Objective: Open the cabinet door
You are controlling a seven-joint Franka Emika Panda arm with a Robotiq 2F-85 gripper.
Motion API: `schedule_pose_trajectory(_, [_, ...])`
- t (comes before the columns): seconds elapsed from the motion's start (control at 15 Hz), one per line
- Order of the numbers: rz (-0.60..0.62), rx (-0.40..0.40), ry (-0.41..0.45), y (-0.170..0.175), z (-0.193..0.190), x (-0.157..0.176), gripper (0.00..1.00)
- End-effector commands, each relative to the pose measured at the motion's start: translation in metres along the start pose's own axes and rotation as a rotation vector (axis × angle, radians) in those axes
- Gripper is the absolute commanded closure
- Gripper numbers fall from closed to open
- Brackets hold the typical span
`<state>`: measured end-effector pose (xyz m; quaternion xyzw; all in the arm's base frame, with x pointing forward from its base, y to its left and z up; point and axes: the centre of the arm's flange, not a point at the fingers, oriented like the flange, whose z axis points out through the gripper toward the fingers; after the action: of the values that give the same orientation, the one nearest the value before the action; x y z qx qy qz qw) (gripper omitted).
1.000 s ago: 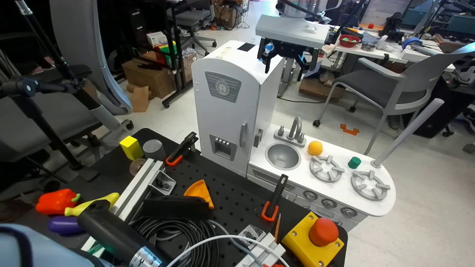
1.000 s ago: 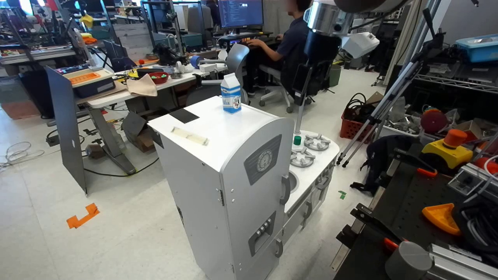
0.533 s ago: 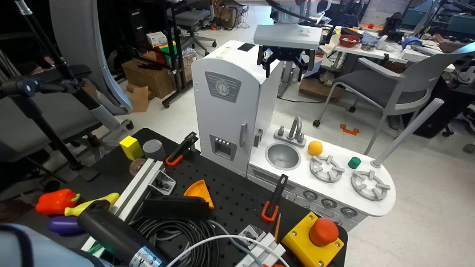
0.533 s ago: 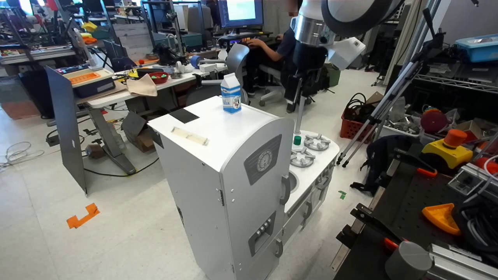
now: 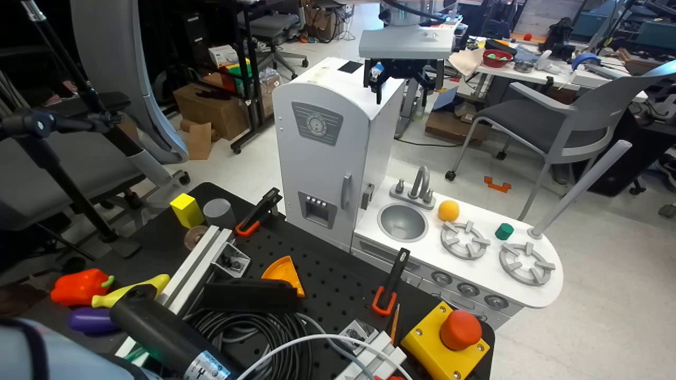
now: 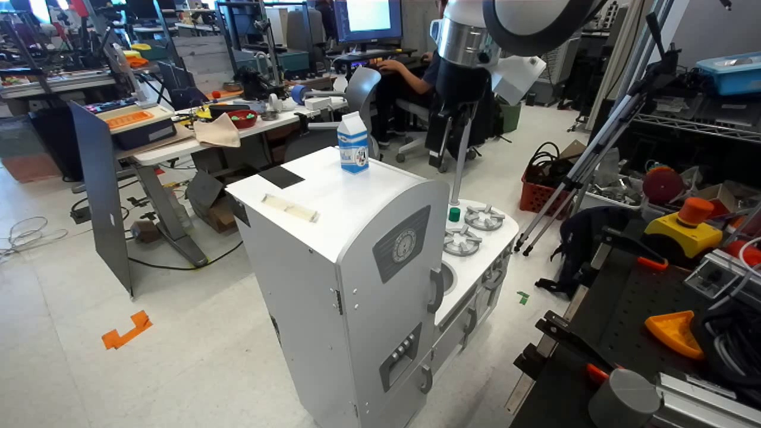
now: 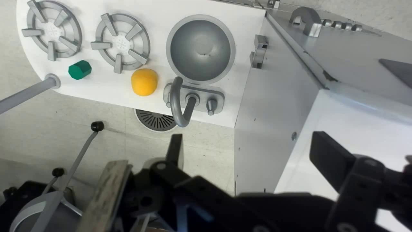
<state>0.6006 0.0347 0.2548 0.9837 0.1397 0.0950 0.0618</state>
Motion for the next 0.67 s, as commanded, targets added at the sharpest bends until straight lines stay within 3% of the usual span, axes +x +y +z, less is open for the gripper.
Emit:
schedule_pose_trajectory(0.0, [-0.05,0.044,-0.019,-0.009,0.009,0.005,0.0])
schedule_pose_trajectory(0.33, [-0.123,0.2,-0.117,-0.031,0.024,-0.002,0.0])
schedule_pose_trajectory(0.6, [-0.199,0.309,-0.245,-0.043,0.032,-0.011,0.0])
